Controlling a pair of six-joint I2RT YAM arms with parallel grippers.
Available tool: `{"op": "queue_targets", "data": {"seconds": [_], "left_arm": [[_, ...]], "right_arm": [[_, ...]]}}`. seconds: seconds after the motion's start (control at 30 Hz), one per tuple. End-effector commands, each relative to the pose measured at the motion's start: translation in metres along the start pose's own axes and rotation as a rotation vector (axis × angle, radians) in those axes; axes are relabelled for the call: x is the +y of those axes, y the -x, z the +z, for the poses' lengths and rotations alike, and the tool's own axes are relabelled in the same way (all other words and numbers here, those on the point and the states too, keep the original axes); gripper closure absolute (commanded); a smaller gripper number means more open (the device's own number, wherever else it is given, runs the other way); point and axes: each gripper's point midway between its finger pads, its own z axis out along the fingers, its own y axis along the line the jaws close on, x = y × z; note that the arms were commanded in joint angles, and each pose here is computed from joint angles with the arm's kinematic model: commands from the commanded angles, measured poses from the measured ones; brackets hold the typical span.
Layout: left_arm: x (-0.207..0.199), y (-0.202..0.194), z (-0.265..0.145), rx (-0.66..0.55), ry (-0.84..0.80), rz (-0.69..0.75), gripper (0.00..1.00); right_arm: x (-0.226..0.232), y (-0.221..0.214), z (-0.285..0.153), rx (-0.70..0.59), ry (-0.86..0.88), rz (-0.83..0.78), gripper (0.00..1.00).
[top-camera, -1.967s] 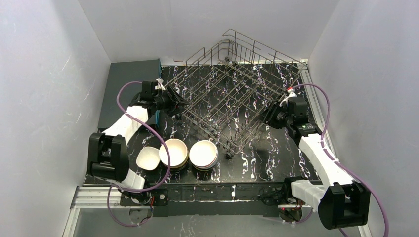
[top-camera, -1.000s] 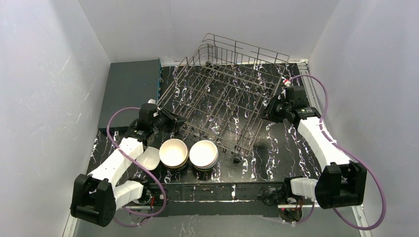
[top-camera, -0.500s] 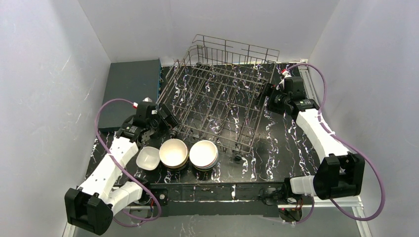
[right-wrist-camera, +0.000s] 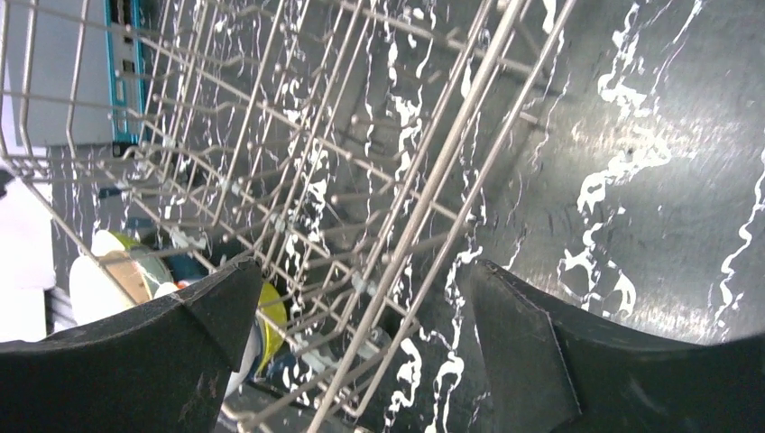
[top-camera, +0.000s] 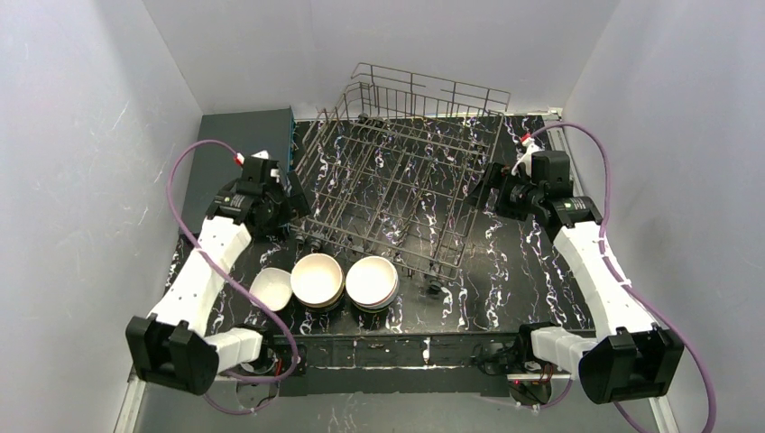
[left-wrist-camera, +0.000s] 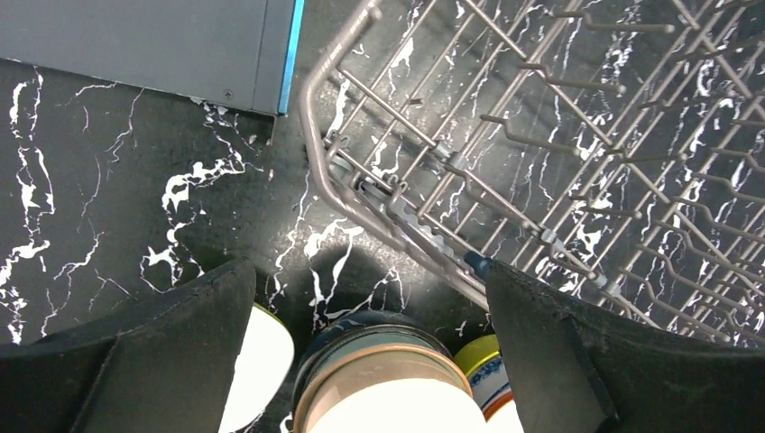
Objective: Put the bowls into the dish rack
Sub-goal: Adjust the dish rack at the center of the board.
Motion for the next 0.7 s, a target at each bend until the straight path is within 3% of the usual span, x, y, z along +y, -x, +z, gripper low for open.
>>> {"op": "queue_targets", "data": {"seconds": [0.0,0.23,0.4,0.6,0.67], "left_arm": [[0.009,0.011,0.011,0.076,-0.01,0.016,0.02],[-0.013,0.015,0.032,0.202,-0.218,-0.054,0.03],[-0.034,0.006,0.038,0.255,-0.353,-0.063,0.18],[-0.038,-0.006,0.038,0.277,-0.39,-0.095,0.32],[-0.037,-0.01,0.037,0.283,-0.389,-0.107,0.39]], "right_arm": [[0.002,-0.026,-0.01,0.073,0.04,-0.005,0.08],[0.01,-0.047,-0.005,0.126,0.127,0.02,0.18],[0.019,-0.045,0.002,0.132,0.191,0.031,0.29],[0.023,-0.033,0.01,0.125,0.211,0.031,0.48],[0.02,-0.029,0.012,0.112,0.189,0.023,0.49]]}}
